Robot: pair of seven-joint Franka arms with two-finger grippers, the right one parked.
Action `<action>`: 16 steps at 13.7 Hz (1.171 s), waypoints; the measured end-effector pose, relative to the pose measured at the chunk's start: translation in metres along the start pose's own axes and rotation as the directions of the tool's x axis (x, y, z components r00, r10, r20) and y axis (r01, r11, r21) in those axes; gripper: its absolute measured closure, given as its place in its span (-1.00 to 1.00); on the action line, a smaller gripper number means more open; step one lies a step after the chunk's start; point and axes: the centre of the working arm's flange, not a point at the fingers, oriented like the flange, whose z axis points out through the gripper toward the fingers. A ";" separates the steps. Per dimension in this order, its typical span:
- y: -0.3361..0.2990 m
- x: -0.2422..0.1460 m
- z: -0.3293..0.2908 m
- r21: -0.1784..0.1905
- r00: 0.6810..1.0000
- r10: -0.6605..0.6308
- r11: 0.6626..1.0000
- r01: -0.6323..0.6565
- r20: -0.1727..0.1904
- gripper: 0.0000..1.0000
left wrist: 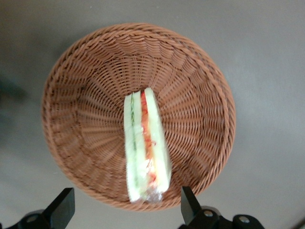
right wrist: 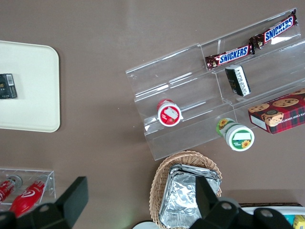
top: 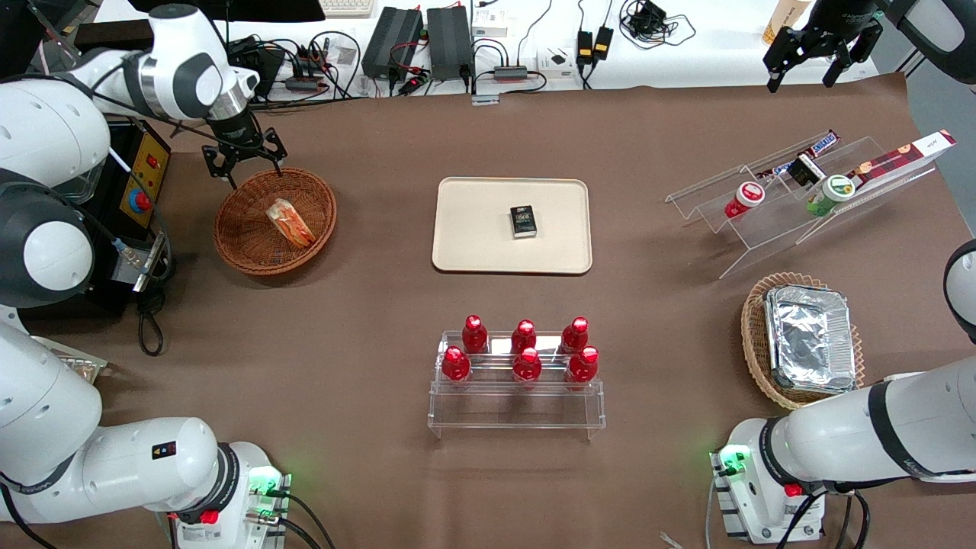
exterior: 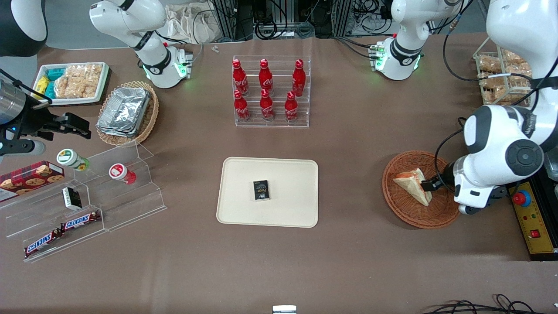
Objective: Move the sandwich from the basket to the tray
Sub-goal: 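Lower the open left gripper over the sandwich wedge in the basket, then close the left gripper on the sandwich wedge and lift it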
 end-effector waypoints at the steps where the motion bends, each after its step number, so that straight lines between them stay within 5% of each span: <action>1: 0.000 -0.002 0.012 -0.008 0.999 -0.051 0.999 0.051 -0.005 -1.00; 7: -0.003 -0.002 0.059 -0.038 0.978 -0.208 0.978 0.208 -0.005 -1.00; 14: -0.002 -0.002 0.093 -0.051 0.975 -0.221 0.974 0.220 0.001 -1.00; 16: -0.003 -0.005 0.098 -0.051 0.975 -0.221 0.974 0.221 0.001 -0.86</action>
